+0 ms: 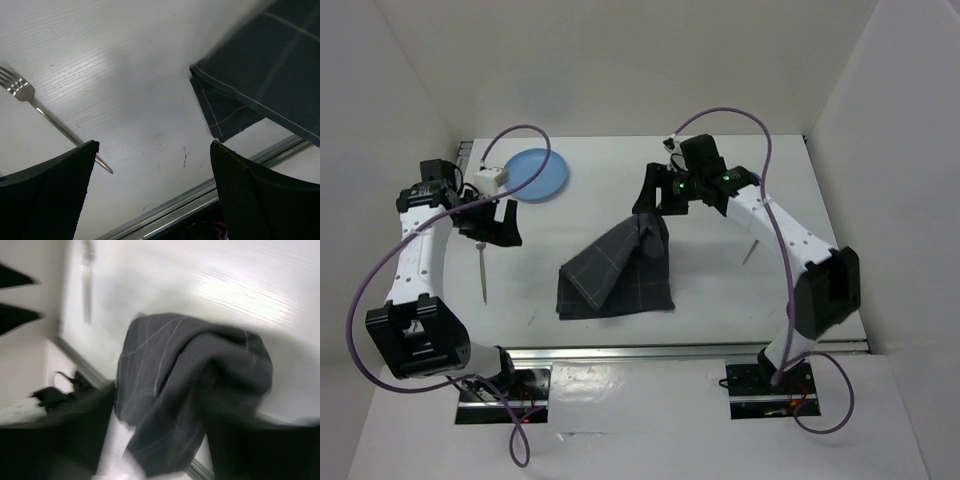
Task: Set the dinner table for one person
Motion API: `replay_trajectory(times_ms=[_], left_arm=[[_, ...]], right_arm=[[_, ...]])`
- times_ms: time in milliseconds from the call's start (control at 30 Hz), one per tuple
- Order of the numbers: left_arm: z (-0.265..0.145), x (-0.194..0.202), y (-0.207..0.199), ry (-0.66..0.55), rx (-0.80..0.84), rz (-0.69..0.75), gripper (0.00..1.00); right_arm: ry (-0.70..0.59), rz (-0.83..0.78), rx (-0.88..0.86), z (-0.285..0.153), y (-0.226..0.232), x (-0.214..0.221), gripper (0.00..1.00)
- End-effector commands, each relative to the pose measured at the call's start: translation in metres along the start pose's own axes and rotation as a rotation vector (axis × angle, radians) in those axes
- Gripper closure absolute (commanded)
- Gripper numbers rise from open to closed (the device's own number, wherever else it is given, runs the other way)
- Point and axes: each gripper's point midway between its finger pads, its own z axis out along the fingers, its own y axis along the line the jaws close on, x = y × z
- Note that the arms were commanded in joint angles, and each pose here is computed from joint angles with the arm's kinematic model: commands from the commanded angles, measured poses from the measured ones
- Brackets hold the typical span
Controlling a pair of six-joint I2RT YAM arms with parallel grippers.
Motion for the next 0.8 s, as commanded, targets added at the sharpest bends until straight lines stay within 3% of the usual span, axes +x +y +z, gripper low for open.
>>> replay_trajectory(times_ms=[0, 67, 233, 300, 400, 567, 767], left_arm=[[0.0, -0.016, -0.024, 0.017, 0.002, 0.133, 0.01], [0.009, -0.022, -0.035, 0.033, -0.011, 0.236, 0.01], [0.031, -0.021, -0.102, 0.105, 0.032, 0.558, 0.0], [0.044, -0.003, -0.145, 0.158, 0.092, 0.719, 0.0], [0.065, 0.039, -0.191, 0.267, 0.192, 0.856, 0.0], [0.104, 0.091, -0.237, 0.404, 0.281, 0.946, 0.0], [0.15, 0.081, -0.249, 0.332, 0.15, 0.967, 0.0]], right_arm=[[0.144, 0.136, 0.115, 0.038, -0.056, 0.014, 0.17], [0.161, 0.147, 0.163, 0.049, -0.073, 0.012, 0.0], [0.099, 0.258, 0.284, 0.037, -0.128, -0.001, 0.0], [0.015, 0.263, 0.285, 0.013, -0.123, -0.009, 0.0], [-0.019, 0.275, 0.348, -0.014, -0.129, 0.018, 0.0], [-0.012, 0.374, 0.483, -0.047, -0.158, 0.075, 0.0], [-0.107, 0.463, 0.519, -0.083, -0.171, 0.088, 0.0]])
